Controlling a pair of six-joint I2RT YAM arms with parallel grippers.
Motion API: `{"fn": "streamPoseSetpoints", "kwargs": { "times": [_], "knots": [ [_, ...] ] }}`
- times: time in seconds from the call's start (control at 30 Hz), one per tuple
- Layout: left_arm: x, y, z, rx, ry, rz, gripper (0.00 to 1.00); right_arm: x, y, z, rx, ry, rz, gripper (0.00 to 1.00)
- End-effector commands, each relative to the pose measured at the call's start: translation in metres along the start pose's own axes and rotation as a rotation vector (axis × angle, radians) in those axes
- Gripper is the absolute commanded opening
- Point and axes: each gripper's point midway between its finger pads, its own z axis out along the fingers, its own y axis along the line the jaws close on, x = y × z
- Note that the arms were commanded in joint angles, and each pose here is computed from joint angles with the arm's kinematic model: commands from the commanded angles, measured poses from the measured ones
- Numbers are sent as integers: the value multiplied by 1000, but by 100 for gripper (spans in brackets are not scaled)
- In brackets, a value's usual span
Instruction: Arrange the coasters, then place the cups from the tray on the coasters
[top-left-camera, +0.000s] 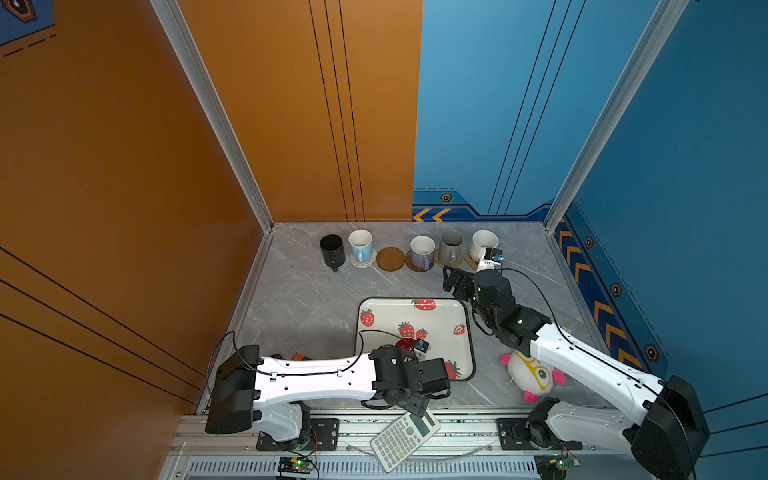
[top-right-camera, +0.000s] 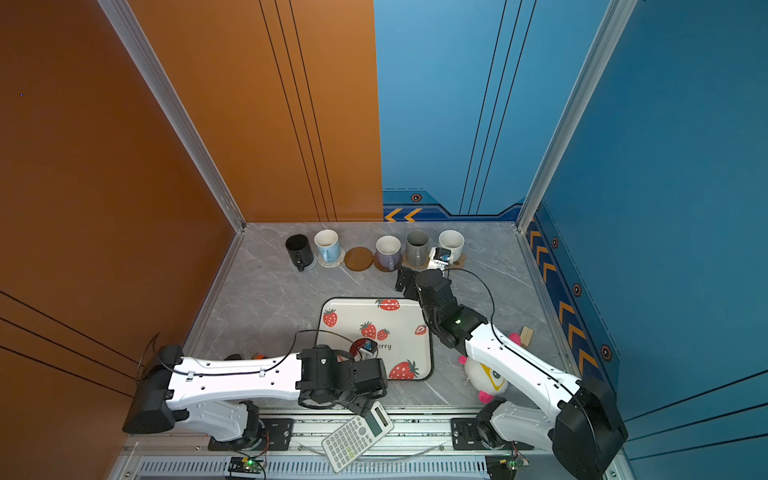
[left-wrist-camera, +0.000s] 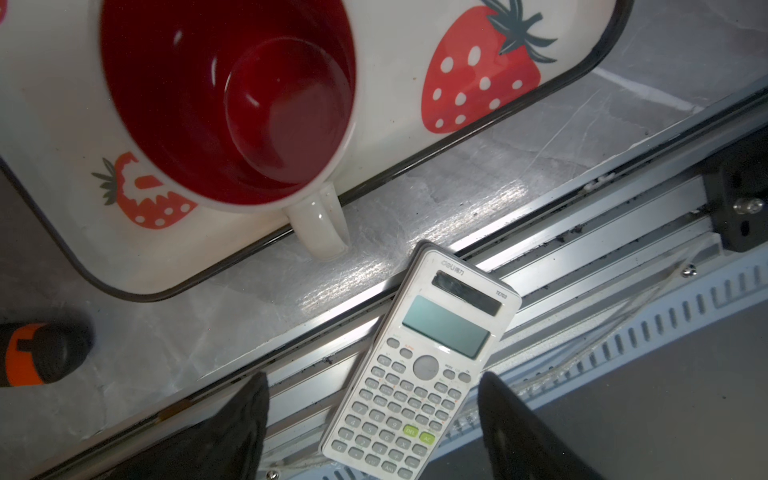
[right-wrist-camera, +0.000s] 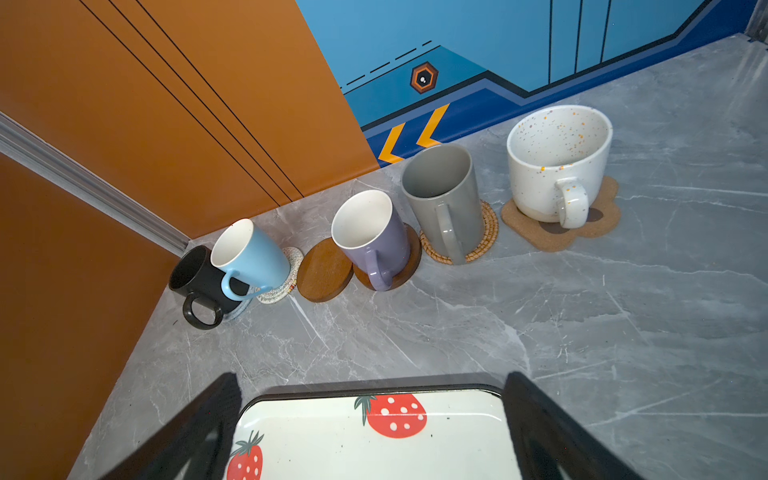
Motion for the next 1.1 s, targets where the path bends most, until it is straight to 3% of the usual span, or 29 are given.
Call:
{"fn": "streamPoseSetpoints", "kwargs": {
  "times": [0.0,0.33,1.07],
  "knots": [
    [-4,7,4,-46,-16,-21,80,1,-9,-4,21,4,11,97],
    [-17,15,16,-65,-104,-31,71,2,-12,-5,18,4,21,97],
    [-28,22,36,-113,-119,9,57,7,-12,3,9,29,32,97]
  ]
}}
